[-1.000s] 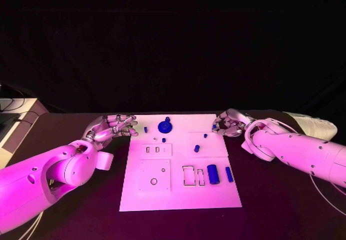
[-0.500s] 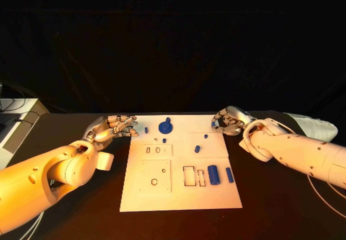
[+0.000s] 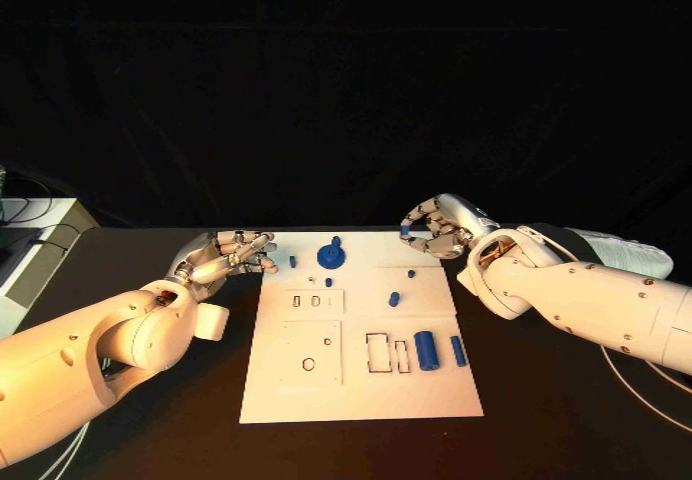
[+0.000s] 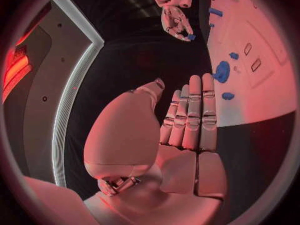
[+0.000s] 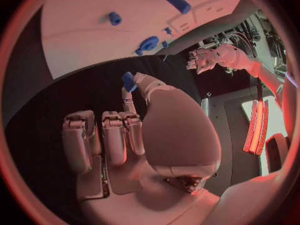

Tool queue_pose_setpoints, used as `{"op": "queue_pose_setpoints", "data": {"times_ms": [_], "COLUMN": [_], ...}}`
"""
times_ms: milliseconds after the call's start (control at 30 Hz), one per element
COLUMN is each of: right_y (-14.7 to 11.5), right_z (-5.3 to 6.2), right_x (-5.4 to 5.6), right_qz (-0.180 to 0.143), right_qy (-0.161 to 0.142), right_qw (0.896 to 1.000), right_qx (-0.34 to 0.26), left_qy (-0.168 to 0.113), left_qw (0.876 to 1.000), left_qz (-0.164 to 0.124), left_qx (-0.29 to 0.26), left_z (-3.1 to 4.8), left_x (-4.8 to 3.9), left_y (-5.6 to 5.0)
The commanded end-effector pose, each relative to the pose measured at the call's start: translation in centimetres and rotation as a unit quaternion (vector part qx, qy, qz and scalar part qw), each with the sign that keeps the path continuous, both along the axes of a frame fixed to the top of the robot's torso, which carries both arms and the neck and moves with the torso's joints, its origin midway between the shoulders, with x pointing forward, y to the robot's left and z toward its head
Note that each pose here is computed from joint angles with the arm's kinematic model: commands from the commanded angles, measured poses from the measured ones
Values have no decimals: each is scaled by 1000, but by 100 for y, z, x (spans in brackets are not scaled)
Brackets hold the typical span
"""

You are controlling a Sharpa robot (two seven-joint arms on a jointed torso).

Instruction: Assemble the parts on the task board

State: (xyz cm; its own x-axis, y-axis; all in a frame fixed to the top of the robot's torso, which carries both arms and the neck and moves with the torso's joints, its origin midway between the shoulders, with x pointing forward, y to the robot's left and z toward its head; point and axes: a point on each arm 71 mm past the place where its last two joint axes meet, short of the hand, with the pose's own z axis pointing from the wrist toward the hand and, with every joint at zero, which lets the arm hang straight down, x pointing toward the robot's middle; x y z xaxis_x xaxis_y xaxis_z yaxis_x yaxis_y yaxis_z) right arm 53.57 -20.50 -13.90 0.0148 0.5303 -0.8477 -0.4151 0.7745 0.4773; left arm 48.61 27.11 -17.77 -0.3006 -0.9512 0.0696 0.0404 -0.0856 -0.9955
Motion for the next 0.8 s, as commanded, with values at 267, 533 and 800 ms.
{"op": "queue_pose_setpoints", "data": {"times_ms": [267, 533, 800], "right_y": [564, 911, 1221], "right_z": [-127, -304, -495], "right_x": [-235, -379, -490], "right_qz": [11, 22, 51], "right_qy": [65, 95, 115], "right_qw": [998, 995, 989], "right_qx": [-18, -37, -74], "left_qy": [4, 8, 8], "left_qw": [1000, 1000, 1000], "left_qz": [-10, -10, -13], "left_qx": [-7, -8, -9], "left_z": [-70, -112, -109], "left_x": [-13, -17, -28], "left_y": [-59, -68, -83]}}
